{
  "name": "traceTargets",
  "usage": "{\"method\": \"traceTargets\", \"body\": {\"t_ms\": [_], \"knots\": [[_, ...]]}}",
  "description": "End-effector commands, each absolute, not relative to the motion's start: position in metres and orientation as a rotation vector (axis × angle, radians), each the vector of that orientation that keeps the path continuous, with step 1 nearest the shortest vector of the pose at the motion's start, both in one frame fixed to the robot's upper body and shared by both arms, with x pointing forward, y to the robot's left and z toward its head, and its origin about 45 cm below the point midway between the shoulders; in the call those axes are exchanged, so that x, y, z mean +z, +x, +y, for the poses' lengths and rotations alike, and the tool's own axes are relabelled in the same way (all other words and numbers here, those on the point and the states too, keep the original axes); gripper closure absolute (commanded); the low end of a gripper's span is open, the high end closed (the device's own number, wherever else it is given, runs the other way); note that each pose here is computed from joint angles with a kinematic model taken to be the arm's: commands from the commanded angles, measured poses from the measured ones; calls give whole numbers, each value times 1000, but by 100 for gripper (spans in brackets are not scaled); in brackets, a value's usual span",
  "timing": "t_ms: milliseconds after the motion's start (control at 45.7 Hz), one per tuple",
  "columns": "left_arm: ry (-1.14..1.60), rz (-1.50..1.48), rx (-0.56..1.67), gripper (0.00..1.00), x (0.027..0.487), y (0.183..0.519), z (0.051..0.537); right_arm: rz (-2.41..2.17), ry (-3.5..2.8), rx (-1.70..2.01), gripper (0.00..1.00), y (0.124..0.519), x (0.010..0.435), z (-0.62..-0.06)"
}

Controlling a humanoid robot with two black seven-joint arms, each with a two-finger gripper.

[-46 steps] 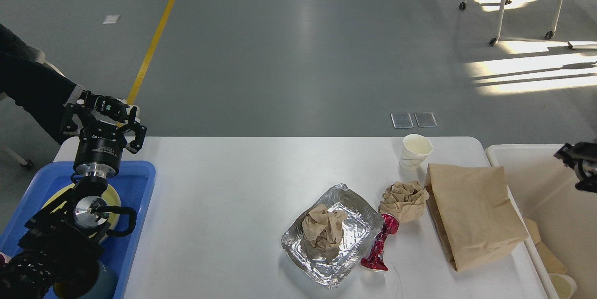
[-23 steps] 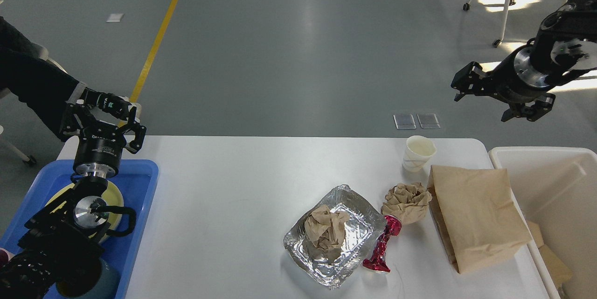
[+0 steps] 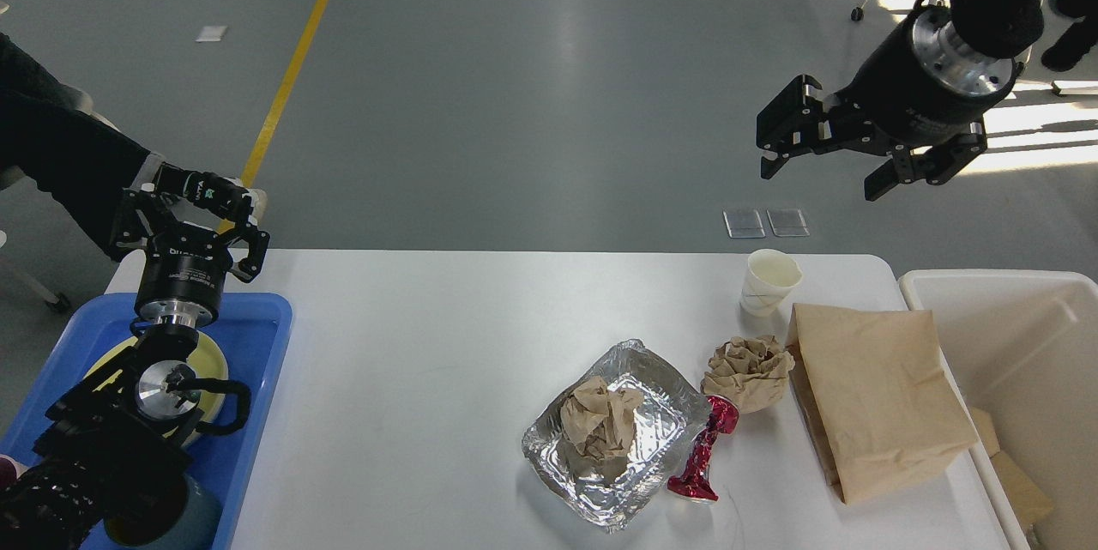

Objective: Tidy desktop
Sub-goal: 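Move the right gripper to the large brown paper bag and grasp it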

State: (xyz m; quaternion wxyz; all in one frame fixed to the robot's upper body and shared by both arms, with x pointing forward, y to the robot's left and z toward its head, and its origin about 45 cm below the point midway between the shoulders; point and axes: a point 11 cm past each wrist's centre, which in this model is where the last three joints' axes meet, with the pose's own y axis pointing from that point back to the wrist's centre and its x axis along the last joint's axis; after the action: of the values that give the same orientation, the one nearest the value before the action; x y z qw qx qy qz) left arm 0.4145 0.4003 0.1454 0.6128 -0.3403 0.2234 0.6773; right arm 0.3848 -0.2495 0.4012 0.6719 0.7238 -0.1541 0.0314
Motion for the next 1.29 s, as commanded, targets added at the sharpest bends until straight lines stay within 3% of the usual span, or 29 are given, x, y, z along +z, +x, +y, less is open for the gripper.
{"method": "traceTargets", "body": {"t_ms": [0,307,504,679,810,1270], "knots": [[-785,515,1562,3,145,414,400,-368,1566,-63,0,379,339,-284],[-786,515,1563,3,146,415,401,-607,1290,-63,4,355,235,-388],[-783,515,1561,3,145,415,400,-632,1175,53,8,331,183,-415],[-785,515,1562,3,145,414,400,-628,1178,42,9,324,170,-416],[-785,515,1562,3,145,414,400,-635,1171,32,0,325,156,-421],[-783,515,1562,3,145,415,400,-704,1129,123,6,338,113,-428]]}}
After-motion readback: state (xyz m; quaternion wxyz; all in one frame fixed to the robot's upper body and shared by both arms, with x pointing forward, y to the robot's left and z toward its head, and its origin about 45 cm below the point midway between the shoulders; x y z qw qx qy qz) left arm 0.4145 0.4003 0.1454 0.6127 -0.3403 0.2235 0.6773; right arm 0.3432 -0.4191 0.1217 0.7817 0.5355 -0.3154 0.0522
